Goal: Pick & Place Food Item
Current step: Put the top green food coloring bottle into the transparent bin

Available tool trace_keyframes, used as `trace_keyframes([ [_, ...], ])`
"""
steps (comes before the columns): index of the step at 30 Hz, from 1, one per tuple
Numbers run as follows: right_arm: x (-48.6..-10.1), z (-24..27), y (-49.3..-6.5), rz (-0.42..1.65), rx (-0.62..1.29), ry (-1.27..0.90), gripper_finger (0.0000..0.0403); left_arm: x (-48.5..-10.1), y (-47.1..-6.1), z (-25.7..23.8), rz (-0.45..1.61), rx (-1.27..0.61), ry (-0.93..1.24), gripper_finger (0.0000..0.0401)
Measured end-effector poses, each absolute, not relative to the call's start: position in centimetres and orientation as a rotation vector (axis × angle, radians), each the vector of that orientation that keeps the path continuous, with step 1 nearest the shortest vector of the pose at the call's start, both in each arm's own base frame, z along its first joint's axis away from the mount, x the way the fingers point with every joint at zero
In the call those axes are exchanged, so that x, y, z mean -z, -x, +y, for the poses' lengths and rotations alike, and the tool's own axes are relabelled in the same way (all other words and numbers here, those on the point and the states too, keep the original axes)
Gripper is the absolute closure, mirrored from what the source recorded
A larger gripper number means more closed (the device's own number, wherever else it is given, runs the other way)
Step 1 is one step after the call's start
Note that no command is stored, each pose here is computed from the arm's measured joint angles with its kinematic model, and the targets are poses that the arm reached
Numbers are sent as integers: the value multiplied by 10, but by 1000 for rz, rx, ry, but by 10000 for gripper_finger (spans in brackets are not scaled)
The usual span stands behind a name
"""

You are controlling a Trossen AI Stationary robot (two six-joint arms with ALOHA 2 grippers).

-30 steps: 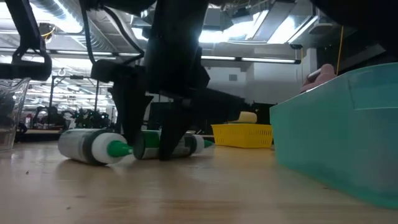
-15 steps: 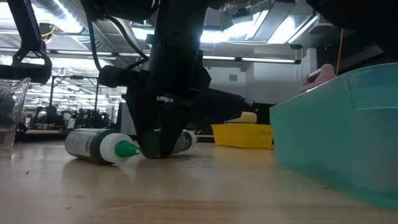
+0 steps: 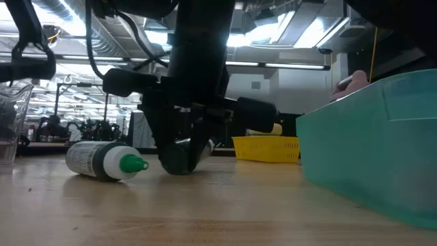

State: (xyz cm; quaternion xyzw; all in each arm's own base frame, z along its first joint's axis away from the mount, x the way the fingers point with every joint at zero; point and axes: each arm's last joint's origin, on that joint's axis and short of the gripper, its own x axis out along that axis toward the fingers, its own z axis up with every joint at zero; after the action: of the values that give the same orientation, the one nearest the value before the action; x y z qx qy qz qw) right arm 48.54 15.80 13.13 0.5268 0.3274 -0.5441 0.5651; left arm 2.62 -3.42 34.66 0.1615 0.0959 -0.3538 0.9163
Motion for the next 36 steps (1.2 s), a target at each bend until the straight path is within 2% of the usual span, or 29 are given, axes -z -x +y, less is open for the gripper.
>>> trace_keyframes([
  [4, -133, 171, -490, 759, 1161, -1219, 279, -323, -35, -59, 351, 670, -468, 221],
  [9, -140, 193, -496, 680, 977, -1183, 279, -305, -43, -86, 428, 667, -614, 226],
  [15, -184, 214, -508, 414, 699, -1080, 281, -301, -50, -106, 438, 638, -675, 233],
  [22, -226, 222, -525, 283, 359, -916, 281, -302, -54, -113, 377, 591, -757, 237],
  [36, -237, 227, -531, 503, -175, -879, 281, -297, -59, -126, 357, 581, -952, 236],
])
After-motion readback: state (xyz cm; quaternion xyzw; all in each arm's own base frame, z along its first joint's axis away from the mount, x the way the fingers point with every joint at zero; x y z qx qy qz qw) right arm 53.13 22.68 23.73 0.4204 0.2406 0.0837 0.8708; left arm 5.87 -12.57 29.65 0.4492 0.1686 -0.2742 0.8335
